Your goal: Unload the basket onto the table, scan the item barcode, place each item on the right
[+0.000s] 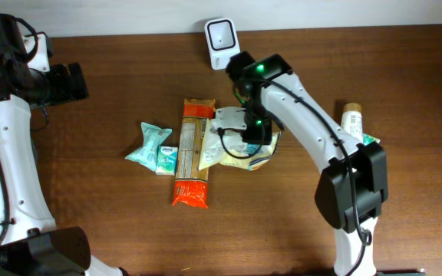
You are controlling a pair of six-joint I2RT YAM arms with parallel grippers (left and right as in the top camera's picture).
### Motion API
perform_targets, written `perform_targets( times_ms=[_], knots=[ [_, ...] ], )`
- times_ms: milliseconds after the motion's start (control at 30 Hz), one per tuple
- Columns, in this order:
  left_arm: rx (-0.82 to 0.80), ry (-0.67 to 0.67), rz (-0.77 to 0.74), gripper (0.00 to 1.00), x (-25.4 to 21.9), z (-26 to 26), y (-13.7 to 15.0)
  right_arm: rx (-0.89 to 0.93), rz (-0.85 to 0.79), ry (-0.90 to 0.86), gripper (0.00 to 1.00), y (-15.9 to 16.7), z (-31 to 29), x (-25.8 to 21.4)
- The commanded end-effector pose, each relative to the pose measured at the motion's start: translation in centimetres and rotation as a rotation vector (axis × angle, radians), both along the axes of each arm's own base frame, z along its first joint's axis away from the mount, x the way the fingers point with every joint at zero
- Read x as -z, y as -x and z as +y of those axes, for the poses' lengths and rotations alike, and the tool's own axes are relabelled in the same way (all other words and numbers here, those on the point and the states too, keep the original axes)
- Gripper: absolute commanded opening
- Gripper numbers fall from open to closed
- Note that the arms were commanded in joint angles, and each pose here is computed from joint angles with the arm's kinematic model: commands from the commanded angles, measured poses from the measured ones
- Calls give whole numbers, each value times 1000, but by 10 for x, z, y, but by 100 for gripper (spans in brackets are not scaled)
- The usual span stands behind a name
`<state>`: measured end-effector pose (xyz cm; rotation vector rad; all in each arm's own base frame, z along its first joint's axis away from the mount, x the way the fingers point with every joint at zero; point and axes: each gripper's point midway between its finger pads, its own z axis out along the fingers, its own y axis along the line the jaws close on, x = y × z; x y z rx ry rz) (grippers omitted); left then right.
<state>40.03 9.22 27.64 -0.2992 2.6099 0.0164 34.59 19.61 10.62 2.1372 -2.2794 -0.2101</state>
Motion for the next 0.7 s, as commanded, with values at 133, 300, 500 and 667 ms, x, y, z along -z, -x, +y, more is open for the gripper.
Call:
perform_targets(
  times_ms=[133, 300, 500, 667],
  knots=[
    [5, -5, -7, 99, -3, 1, 1, 43, 10, -91, 84, -2, 0, 6],
    [5, -5, -7, 99, -3, 1, 1, 592, -34, -141, 99, -24, 10, -84],
    [5, -5, -7, 99, -3, 1, 1, 1076, 108, -166, 87, -16, 15, -107],
    [5, -5, -7, 99, -3, 1, 1, 1226, 53, -258, 79, -18, 0, -146]
  ],
)
